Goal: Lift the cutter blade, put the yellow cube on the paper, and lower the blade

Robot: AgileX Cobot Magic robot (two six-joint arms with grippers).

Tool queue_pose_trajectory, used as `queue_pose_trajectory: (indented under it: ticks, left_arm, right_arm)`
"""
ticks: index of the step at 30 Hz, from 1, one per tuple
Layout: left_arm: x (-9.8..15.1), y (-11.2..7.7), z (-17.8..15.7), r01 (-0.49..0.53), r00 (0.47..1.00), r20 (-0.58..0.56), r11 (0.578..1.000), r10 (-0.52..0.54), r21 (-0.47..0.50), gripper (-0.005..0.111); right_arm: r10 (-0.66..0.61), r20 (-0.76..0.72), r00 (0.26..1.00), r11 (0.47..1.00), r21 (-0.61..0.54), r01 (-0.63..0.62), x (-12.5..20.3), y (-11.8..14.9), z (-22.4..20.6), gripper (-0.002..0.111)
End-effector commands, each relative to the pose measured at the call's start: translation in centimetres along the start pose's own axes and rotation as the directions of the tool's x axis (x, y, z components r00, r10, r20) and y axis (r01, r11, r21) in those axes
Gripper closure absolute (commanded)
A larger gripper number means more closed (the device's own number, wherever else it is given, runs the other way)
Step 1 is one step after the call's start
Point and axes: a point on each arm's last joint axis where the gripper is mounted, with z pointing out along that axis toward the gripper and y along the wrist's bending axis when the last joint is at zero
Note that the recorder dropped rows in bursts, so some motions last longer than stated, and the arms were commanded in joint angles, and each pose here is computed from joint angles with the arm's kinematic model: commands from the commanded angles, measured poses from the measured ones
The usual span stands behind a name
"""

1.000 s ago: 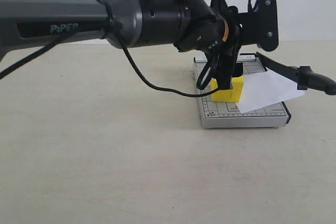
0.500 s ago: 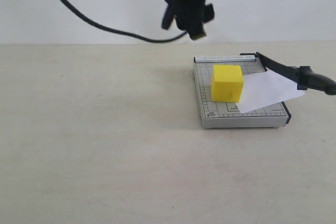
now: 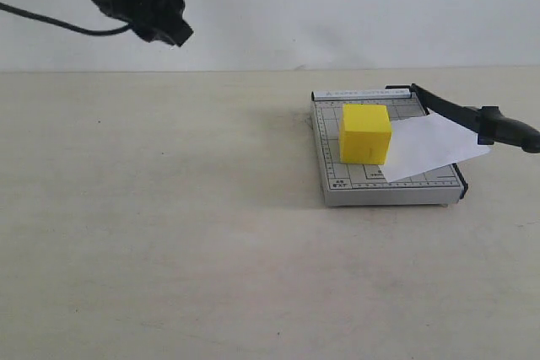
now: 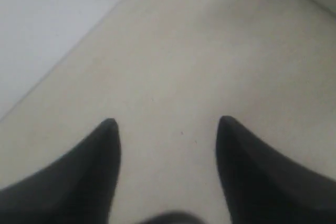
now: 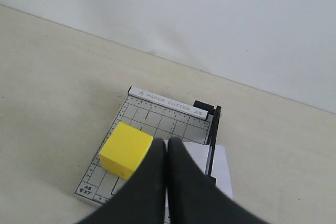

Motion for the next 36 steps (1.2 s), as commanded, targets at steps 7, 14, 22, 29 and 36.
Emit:
queue_pose_trajectory:
  ticks: [7, 14, 22, 29, 36]
  left_arm:
    - [0.6, -1.4, 0.0, -0.007, 1.000, -0.002, 0.997, 0.007, 0.077, 0.102]
    - [0.8, -0.8, -3.2, 0.008, 0.999, 0.033, 1.000, -0.009, 0.023, 0.102]
    - [1.2, 0.0, -8.7, 0.063, 0.993, 0.106, 0.995, -0.054, -0.076, 0.102]
    - [1.5, 0.1, -11.5, 0.083, 0.986, 0.151, 0.989, -0.064, -0.123, 0.102]
    - [1.4, 0.0, -12.3, 0.109, 0.978, 0.188, 0.987, -0.087, -0.115, 0.102]
  right_arm:
    - [-0.001, 0.011, 1.000, 1.000, 0.002, 0.001, -0.1, 0.0, -0.2, 0.108]
    - [0.019, 0.006, 1.000, 1.000, -0.002, -0.019, -0.1, 0.1, -0.2, 0.108]
    - [0.054, 0.048, 0.997, 0.996, 0.062, -0.057, -0.4, -0.6, -0.2, 0.108]
    - [0.064, 0.037, 0.997, 0.996, 0.052, -0.066, -0.3, -0.5, -0.2, 0.108]
    - [0.068, 0.005, 0.998, 0.997, 0.041, -0.068, 0.0, -0.3, -0.2, 0.108]
